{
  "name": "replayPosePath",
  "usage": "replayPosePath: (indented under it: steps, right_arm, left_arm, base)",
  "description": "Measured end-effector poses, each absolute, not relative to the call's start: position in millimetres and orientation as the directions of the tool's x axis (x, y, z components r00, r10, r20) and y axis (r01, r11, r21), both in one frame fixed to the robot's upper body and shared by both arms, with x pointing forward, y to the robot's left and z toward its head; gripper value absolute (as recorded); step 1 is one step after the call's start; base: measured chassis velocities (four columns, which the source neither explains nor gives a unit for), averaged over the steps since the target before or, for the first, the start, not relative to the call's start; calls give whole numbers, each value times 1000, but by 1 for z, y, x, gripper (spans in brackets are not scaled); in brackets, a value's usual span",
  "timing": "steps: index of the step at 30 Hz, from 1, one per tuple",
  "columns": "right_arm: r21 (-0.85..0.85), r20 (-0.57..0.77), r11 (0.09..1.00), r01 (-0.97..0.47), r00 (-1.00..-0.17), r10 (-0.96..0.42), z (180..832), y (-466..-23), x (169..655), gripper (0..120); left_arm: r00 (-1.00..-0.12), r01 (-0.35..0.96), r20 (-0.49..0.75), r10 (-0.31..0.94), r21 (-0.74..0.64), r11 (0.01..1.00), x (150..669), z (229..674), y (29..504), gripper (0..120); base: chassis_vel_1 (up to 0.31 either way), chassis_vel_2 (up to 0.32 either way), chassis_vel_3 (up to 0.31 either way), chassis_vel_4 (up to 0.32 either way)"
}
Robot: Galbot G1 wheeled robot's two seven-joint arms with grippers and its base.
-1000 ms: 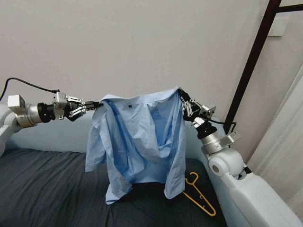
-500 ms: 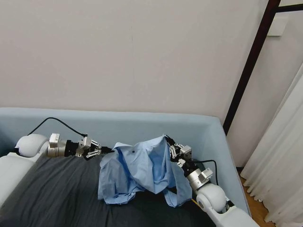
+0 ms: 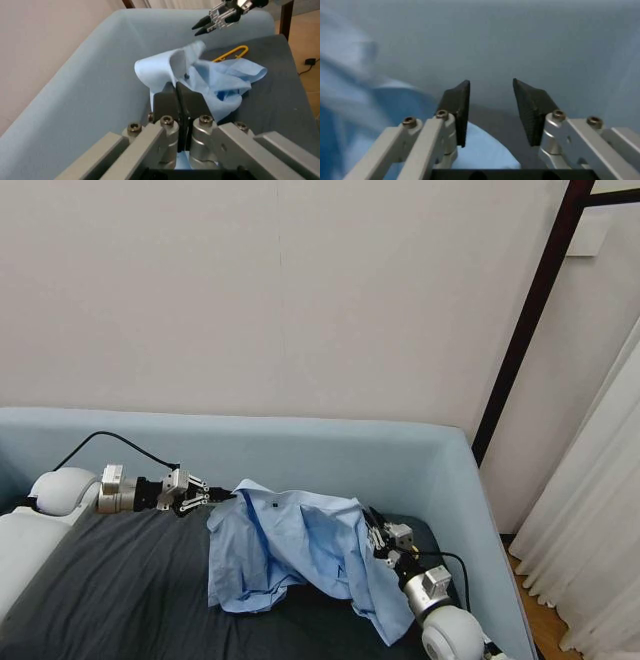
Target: Pick up the clothes from the sofa and hang them on the clothes hanger.
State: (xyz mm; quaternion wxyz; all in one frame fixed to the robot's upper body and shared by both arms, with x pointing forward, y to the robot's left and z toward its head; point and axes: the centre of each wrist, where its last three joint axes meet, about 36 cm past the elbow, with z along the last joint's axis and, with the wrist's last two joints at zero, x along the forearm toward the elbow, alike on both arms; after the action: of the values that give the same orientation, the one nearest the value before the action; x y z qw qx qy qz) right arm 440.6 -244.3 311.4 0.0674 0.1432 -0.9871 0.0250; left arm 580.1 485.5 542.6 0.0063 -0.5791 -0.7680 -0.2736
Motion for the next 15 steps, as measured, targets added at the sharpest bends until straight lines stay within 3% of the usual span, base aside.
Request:
replayPosePath:
  steps: [7,15]
  right_arm:
    - [-105,265,934,-342,-915,-305,284,-302,454,66]
    - [-198,411,902,-382,-868,-277,262,-329,472,90]
  left_arm:
    - [-325,895,336,884,410,173,582,546,484,0]
    - [-330,894,345,879,414,173,582,551,488,0]
  base:
    - [0,0,0,0]
    - [0,0,0,0]
